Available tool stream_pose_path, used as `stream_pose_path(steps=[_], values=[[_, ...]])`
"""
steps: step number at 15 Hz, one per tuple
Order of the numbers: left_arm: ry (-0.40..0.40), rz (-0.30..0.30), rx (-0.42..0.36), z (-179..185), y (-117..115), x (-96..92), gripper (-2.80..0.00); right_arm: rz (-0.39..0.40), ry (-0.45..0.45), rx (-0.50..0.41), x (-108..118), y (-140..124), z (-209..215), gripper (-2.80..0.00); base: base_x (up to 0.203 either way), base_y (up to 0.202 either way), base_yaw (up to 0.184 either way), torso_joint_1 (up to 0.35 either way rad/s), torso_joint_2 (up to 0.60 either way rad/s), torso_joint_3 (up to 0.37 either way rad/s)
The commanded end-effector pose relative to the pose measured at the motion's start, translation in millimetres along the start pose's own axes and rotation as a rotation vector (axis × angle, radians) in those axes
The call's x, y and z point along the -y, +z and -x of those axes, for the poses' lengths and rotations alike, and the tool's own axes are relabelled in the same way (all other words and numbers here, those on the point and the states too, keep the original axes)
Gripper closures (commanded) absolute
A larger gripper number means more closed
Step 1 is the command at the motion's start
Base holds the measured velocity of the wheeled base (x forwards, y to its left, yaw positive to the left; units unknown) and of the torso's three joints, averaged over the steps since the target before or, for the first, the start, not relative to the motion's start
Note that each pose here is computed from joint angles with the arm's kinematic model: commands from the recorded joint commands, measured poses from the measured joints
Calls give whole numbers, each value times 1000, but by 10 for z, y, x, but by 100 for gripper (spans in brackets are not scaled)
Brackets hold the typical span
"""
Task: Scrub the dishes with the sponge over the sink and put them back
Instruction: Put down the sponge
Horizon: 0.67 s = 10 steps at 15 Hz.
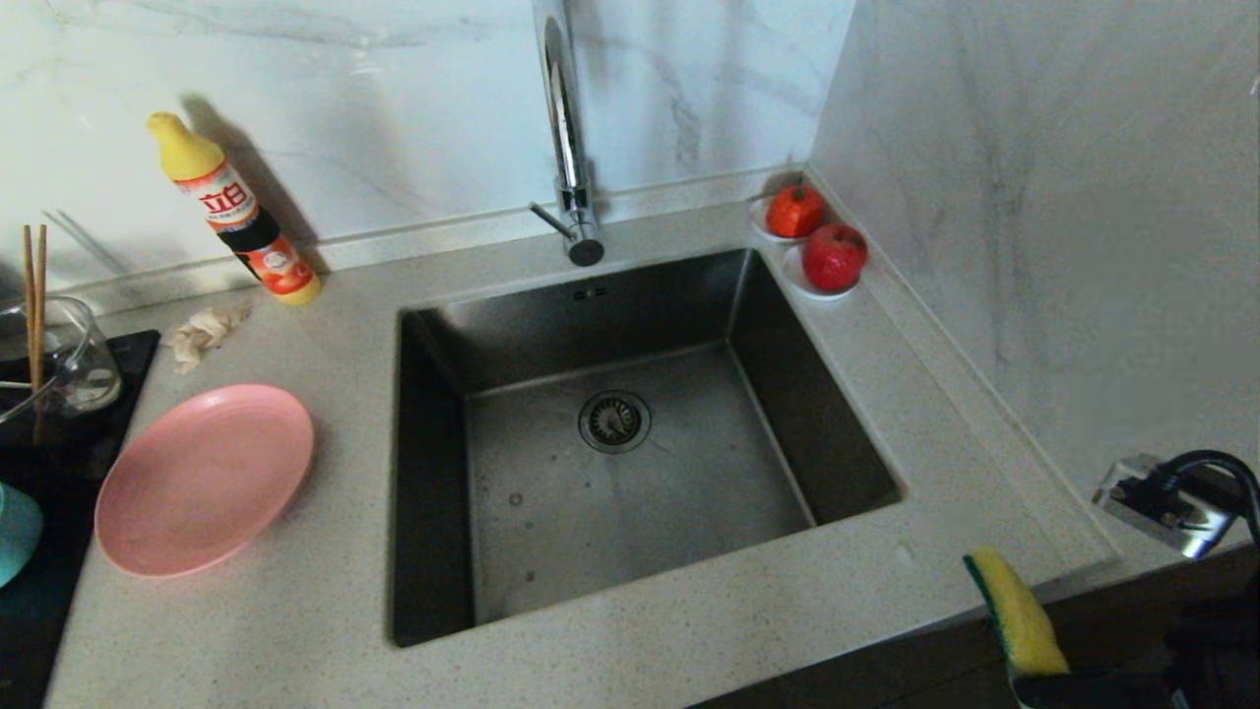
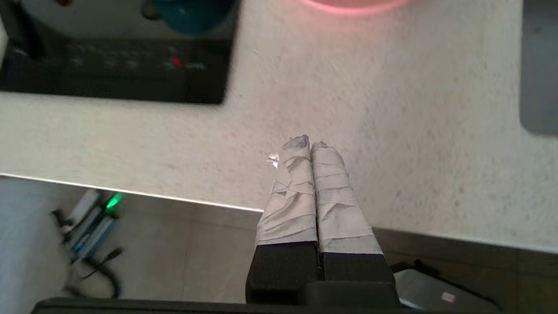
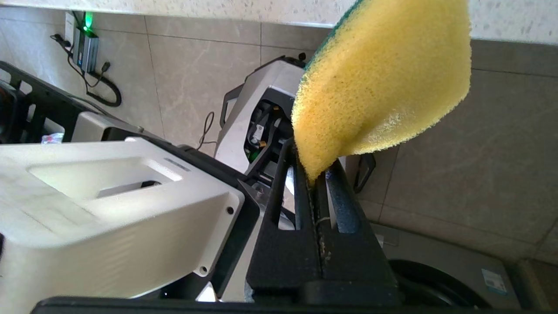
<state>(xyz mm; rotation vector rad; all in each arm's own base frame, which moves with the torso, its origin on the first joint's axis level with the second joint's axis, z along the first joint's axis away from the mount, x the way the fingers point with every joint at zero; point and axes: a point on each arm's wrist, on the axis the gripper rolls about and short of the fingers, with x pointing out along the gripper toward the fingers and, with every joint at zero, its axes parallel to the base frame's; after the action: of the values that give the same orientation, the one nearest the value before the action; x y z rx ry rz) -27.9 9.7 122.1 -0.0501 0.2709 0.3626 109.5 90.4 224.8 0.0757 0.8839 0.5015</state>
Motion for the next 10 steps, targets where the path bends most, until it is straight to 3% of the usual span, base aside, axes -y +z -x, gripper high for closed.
stream_pose_path(steps=[1,2,5,6,7,8,9,10], values=[[-93,5,118,68,-252,-27,0,-2,0,1,16,-42,24,0,0,0,0,0,0,0],[-184,-36,148,79,-294,-13,0,1,1,-1,19,-56,22,0,0,0,0,0,0,0],[-353,-179,155,63,-337,33,0,3,-26,-2,34,-77,8,0,0,0,0,0,0,0],[-378,-209,125,6,-423,53,0,8,-48,-5,40,-80,-18,0,0,0,0,0,0,0],[-404,-223,142,-40,-461,73,0,17,-64,-2,45,-83,-24,0,0,0,0,0,0,0],[-410,-198,161,-47,-450,79,0,24,-69,0,54,-103,-13,0,0,0,0,0,0,0],[-406,-123,155,-51,-446,79,0,39,-80,-8,63,-118,-29,0,0,0,0,0,0,0],[-392,-91,157,-55,-442,77,0,62,-100,-21,76,-140,-54,0,0,0,0,0,0,0]])
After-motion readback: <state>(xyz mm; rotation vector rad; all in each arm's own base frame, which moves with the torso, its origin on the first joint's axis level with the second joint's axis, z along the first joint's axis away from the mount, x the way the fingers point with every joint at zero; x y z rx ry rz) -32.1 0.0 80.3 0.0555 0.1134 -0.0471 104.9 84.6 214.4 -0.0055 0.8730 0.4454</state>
